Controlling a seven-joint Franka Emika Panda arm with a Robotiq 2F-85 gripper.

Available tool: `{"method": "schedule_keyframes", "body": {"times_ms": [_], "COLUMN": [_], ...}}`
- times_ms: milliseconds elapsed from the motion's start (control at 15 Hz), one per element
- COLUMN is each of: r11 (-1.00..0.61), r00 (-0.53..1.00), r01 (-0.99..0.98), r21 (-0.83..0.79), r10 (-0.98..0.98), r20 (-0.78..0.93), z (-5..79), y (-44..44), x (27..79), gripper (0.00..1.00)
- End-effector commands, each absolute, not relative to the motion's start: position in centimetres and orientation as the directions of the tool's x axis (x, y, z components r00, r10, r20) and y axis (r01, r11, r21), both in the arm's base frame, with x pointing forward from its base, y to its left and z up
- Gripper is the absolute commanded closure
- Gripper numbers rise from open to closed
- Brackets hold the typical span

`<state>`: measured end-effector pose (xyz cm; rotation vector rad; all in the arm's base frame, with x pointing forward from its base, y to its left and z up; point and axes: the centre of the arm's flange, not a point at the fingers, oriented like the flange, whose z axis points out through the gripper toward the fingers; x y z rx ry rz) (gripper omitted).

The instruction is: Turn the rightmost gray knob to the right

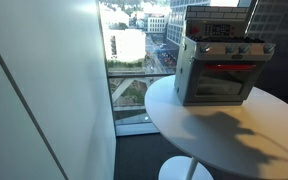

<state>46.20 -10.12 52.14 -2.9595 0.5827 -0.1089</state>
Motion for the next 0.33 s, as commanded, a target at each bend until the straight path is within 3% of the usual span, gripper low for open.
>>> {"method": "schedule_keyframes", "body": {"times_ms": [0,267], "r11": [-0.918,-0.919], "r00": [0.922,0.924], "r01": [-0.378,-0.372], "r21": [-0.119,-0.13], "r10": [-0.385,-0.38], "r20": [0.036,0.039], "z": [52.8,52.27], "y": [-10.32,-10.08], "x": [45.83,45.96], "gripper": [0.0,0.0]}}
